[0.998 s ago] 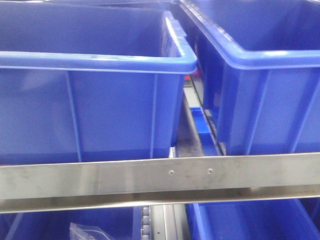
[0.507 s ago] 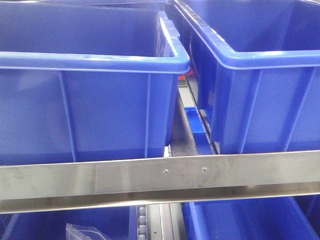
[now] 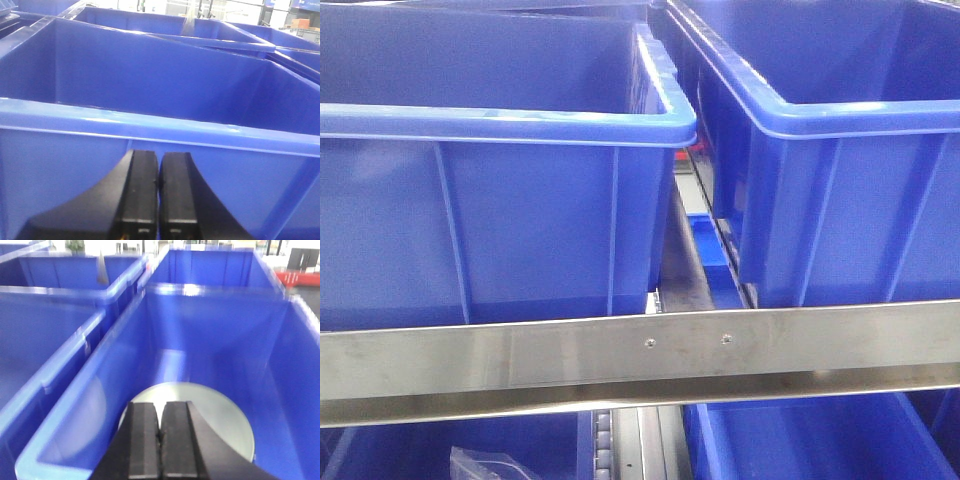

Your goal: Place green plate on second shelf with right arm

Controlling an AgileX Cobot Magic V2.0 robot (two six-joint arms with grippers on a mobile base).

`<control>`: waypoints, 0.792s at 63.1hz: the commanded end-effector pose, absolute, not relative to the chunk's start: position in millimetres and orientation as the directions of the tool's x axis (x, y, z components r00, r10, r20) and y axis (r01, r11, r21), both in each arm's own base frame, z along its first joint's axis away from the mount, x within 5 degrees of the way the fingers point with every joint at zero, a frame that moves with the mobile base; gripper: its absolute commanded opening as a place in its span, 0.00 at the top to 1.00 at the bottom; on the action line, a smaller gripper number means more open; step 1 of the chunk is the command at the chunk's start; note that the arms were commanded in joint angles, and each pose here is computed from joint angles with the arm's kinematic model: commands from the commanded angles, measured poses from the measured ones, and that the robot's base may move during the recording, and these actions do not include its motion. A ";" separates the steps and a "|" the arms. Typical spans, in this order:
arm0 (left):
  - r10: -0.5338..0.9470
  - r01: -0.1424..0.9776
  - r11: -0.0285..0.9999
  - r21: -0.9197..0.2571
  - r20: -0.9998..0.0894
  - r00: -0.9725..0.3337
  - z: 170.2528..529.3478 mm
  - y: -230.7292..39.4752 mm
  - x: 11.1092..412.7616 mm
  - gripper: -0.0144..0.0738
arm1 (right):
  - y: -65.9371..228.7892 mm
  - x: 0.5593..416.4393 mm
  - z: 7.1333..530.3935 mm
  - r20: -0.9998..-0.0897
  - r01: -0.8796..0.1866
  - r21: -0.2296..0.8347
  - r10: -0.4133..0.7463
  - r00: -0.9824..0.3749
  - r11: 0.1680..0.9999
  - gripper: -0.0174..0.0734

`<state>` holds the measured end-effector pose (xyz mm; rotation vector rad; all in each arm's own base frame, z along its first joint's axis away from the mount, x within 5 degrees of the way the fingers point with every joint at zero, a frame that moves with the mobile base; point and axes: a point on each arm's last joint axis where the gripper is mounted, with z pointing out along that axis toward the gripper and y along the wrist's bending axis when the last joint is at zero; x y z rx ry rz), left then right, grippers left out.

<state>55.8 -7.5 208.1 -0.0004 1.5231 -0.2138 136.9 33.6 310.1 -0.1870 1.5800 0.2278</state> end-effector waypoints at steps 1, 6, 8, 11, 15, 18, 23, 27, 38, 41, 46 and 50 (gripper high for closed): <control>-0.160 0.153 0.978 -0.144 -0.983 0.093 203.3 -7.7 55.7 0.69 | 34.0 129.3 326.8 -0.997 -0.283 0.008 0.031 0.077 0.959 0.75; -0.160 0.153 0.978 -0.144 -0.983 0.093 203.3 -7.7 55.7 0.69 | 25.7 111.1 326.7 -0.997 -0.233 0.004 0.022 0.074 0.972 0.75; -0.160 0.153 0.978 -0.144 -0.983 0.093 203.3 -7.7 55.7 0.69 | 21.7 100.2 324.3 -0.996 -0.215 0.016 0.034 0.080 0.977 0.75; -0.160 0.153 0.978 -0.144 -0.983 0.093 203.3 -7.7 55.7 0.69 | 16.0 80.9 320.5 -0.991 -0.201 0.048 0.072 0.117 0.978 0.75; -0.160 0.153 0.978 -0.144 -0.983 0.093 203.3 -7.7 55.7 0.69 | 11.5 64.0 308.5 -0.984 -0.193 0.069 0.098 0.147 0.979 0.75; -0.160 0.153 0.978 -0.144 -0.983 0.093 203.3 -7.7 55.7 0.69 | 8.5 51.2 295.8 -0.976 -0.193 0.080 0.116 0.185 0.978 0.75; -0.160 0.153 0.978 -0.144 -0.983 0.093 203.3 -7.7 55.7 0.69 | 7.1 41.2 270.9 -0.965 -0.208 0.102 0.148 0.217 0.973 0.75; -0.160 0.153 0.978 -0.144 -0.983 0.093 203.3 -7.7 55.7 0.69 | 9.2 44.4 250.0 -0.963 -0.229 0.143 0.189 0.193 0.963 0.75; -0.160 0.153 0.978 -0.144 -0.983 0.093 203.3 -7.7 55.7 0.69 | 4.1 53.6 213.8 -0.975 -0.095 0.187 0.196 0.102 0.978 0.75; -0.160 0.153 0.978 -0.144 -0.983 0.093 203.3 -7.7 55.7 0.69 | 1.6 53.7 213.7 -0.977 -0.049 0.177 0.182 0.110 0.983 0.75; -0.160 0.153 0.978 -0.144 -0.983 0.093 203.3 -7.7 55.7 0.69 | -2.1 54.0 211.5 -0.980 0.019 0.171 0.168 0.111 0.985 0.75; -0.160 0.153 0.978 -0.144 -0.983 0.093 203.3 -7.7 55.7 0.69 | -2.4 54.0 211.5 -0.980 0.025 0.171 0.167 0.112 0.985 0.75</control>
